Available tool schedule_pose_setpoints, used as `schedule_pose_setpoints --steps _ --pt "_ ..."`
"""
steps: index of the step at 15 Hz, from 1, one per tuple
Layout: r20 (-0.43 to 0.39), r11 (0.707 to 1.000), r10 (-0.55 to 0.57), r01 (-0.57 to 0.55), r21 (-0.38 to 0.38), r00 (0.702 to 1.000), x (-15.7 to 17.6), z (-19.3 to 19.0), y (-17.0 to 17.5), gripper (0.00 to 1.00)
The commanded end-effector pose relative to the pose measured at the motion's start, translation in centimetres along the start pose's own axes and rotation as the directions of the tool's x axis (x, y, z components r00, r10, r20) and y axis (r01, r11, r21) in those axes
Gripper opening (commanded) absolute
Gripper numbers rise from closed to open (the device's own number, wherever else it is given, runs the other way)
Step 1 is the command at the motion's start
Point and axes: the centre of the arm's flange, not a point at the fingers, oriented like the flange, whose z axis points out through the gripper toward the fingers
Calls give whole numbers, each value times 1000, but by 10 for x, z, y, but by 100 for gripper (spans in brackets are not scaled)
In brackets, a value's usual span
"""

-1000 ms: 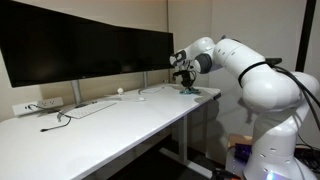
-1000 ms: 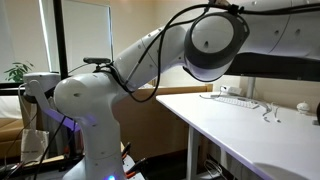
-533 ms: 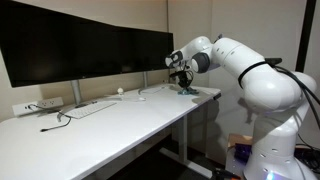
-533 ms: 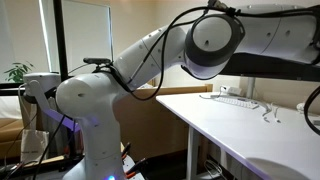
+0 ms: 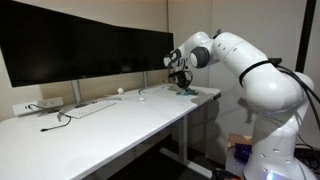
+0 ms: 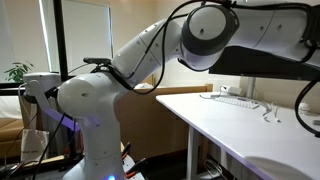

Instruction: Use the blue towel to wipe the desk

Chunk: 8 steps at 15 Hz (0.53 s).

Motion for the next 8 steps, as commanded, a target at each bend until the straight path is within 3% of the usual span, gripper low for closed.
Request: schedule_pose_setpoints --steps 1,5,6,8 --pt "49 998 -57 59 -30 997 -17 54 53 7" --pt "64 996 -85 87 -16 994 -8 56 75 7" --pt "67 995 -93 95 -15 993 -41 48 53 7" --pt "70 995 -101 101 -4 992 -53 48 55 7"
